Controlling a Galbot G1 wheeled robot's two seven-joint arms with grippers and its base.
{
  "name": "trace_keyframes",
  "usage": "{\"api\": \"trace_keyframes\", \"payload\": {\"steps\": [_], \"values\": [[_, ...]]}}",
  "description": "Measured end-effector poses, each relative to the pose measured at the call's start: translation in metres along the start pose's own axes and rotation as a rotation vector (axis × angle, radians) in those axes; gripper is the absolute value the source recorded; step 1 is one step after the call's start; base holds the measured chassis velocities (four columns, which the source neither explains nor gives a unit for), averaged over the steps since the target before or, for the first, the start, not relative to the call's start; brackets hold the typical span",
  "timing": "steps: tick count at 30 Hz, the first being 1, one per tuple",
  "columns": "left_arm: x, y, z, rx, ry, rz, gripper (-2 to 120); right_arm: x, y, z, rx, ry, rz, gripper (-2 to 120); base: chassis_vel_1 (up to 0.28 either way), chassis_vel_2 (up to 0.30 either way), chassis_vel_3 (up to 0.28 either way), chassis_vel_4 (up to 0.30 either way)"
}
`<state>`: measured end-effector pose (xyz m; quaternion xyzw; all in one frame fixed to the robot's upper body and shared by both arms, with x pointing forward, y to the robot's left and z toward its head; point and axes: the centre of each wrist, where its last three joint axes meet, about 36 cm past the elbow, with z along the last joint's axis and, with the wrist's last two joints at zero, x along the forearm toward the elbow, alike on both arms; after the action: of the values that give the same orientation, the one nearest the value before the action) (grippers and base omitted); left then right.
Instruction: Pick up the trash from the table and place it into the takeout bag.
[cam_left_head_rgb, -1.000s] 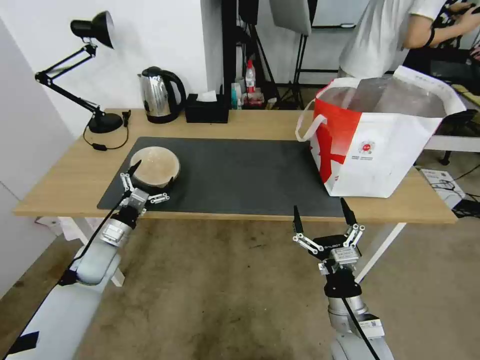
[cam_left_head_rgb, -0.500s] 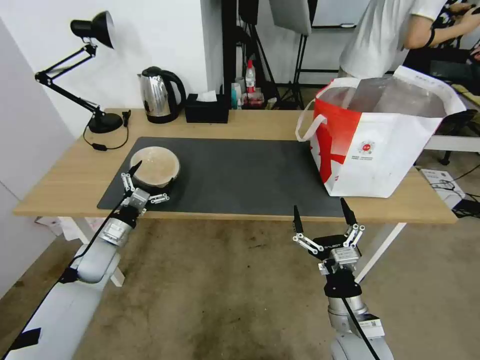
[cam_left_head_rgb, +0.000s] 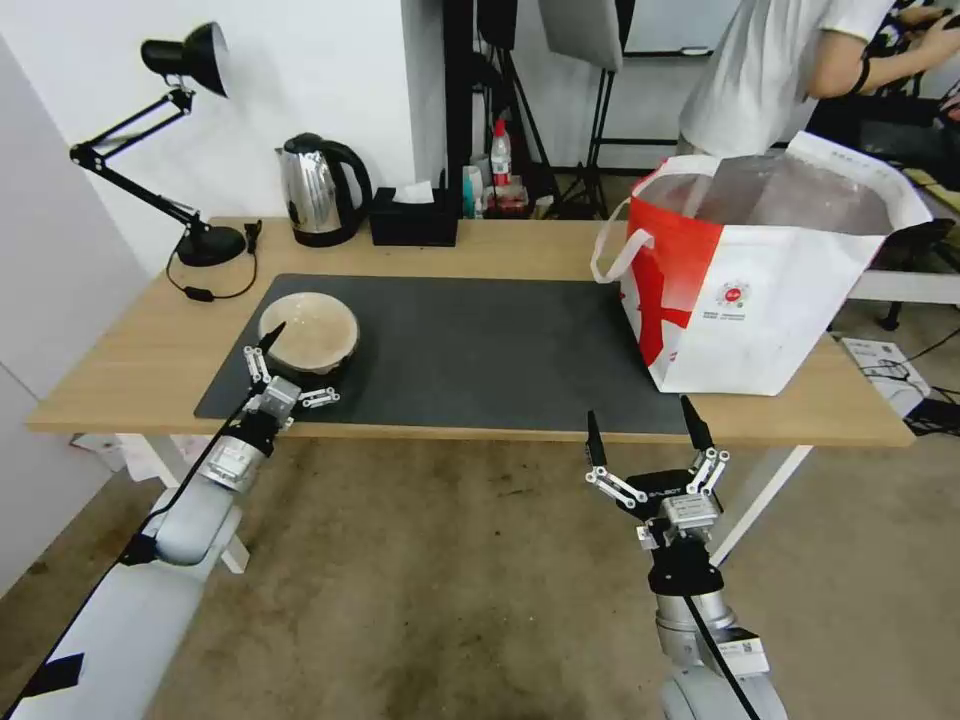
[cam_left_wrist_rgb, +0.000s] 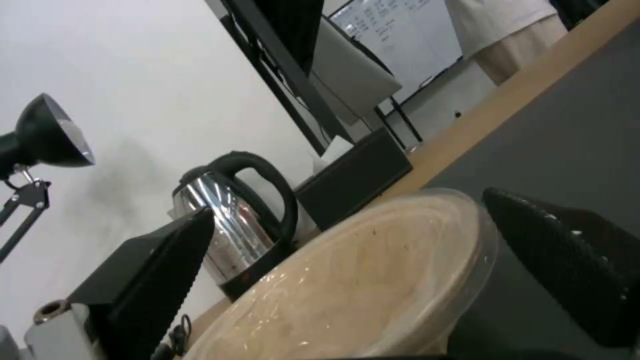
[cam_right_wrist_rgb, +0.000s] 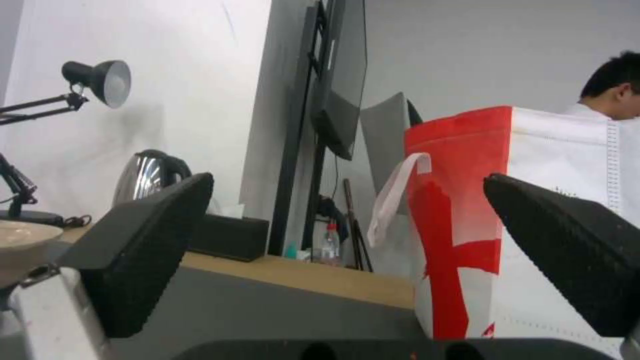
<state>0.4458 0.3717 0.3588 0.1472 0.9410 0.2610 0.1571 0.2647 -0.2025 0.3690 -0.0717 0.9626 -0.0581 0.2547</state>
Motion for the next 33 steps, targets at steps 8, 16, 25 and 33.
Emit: {"api": "trace_keyframes", "payload": {"steps": [8,16,25,33], "values": [[-0.003,-0.001,0.0,0.001,-0.003,0.007,100,0.0,0.0,0.0,0.0,0.0,0.0,100,0.0,0.0,0.0,0.0],[-0.002,-0.001,0.003,-0.002,0.006,0.026,100,0.0,0.0,0.0,0.0,0.0,0.0,100,0.0,0.0,0.0,0.0],[0.0,0.004,0.009,-0.011,0.024,0.04,100,0.0,0.0,0.0,0.0,0.0,0.0,100,0.0,0.0,0.0,0.0],[0.001,0.004,0.011,-0.014,0.03,0.041,100,0.0,0.0,0.0,0.0,0.0,0.0,100,0.0,0.0,0.0,0.0]]}}
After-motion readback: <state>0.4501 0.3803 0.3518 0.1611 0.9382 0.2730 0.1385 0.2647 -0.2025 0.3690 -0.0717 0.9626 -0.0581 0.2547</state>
